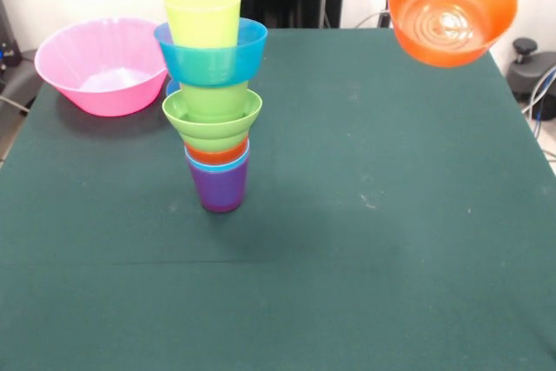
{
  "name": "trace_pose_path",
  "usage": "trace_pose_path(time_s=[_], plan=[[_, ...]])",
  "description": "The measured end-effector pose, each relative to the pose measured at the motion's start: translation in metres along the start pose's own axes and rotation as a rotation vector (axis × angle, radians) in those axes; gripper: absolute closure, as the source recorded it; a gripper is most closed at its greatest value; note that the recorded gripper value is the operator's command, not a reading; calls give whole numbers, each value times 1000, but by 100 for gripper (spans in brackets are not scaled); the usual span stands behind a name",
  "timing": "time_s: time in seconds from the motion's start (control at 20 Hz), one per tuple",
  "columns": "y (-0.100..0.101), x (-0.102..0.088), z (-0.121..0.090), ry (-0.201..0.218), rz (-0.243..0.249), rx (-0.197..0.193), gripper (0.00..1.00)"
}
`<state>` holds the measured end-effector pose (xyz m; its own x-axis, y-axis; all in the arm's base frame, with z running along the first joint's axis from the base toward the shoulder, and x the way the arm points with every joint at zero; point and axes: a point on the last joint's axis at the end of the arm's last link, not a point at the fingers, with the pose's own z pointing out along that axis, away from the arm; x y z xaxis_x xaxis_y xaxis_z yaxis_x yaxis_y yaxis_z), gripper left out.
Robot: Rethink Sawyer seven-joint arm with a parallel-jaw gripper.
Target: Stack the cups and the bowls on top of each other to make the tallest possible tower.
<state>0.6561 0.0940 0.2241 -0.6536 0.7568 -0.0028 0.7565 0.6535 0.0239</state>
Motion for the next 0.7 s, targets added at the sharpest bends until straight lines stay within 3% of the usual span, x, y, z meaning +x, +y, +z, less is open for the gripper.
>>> trace_pose_path(time_s=[0.35, 0.7], plan=[[17, -32, -46, -62, -21, -36, 100], [33, -56, -85, -160, -74, -42, 100]])
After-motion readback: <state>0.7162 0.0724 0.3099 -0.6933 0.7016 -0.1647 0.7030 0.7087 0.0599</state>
